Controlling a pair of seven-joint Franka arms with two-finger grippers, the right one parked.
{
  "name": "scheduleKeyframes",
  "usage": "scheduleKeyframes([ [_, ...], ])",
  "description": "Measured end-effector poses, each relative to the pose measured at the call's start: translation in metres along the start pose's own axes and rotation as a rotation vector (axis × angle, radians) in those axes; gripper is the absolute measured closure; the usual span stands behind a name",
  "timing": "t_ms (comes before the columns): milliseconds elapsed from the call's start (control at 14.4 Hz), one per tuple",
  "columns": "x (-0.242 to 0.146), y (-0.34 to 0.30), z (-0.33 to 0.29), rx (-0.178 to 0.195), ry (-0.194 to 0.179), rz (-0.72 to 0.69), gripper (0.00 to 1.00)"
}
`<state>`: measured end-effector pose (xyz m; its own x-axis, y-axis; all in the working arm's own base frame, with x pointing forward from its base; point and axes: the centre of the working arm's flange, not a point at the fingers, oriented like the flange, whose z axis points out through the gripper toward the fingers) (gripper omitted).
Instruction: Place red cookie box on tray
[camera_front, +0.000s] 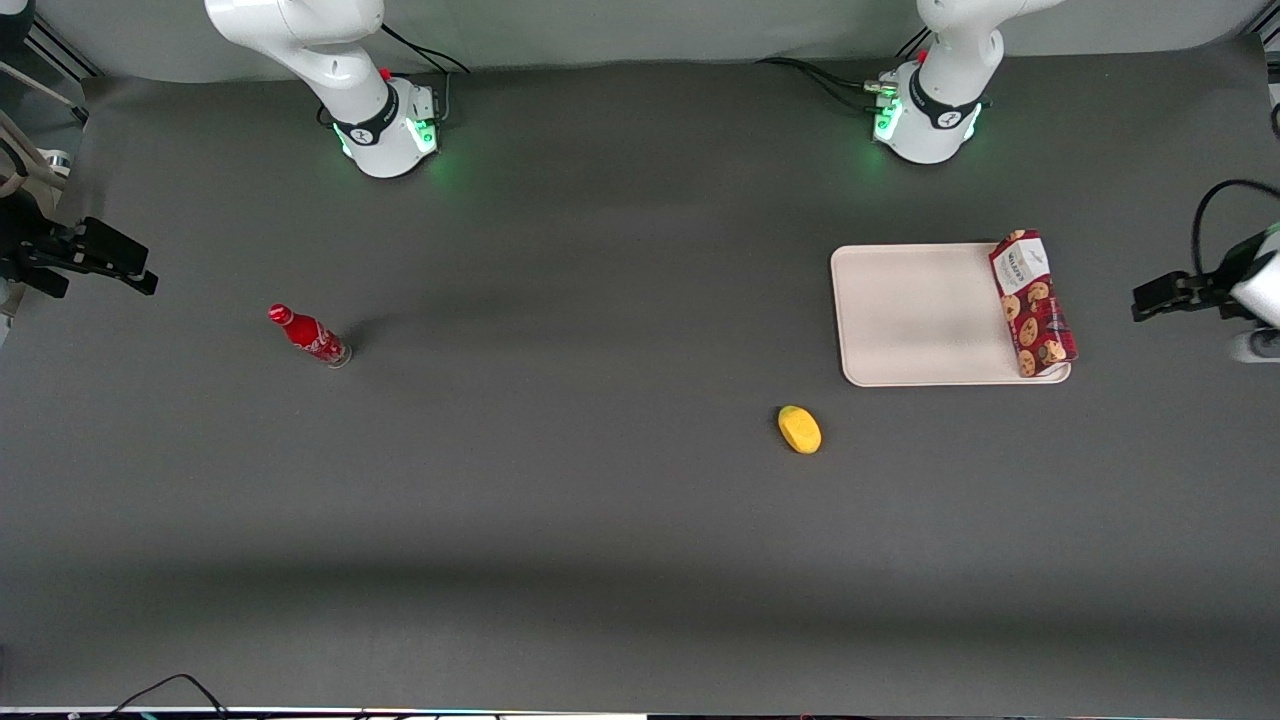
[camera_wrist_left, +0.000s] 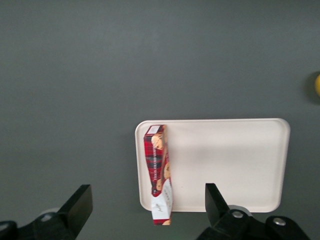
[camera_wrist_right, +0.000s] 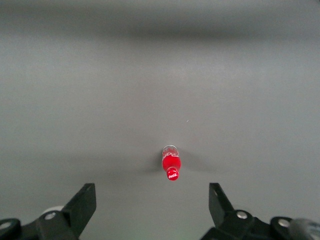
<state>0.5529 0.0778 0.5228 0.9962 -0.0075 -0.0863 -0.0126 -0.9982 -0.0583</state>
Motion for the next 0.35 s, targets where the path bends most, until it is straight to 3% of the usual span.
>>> scheduleKeyframes([
  [139, 0.001, 0.009, -0.029, -0.038, 0.023, 0.001, 0.0],
  [347, 0.003, 0.035, -0.056, -0.052, 0.042, 0.004, 0.0],
])
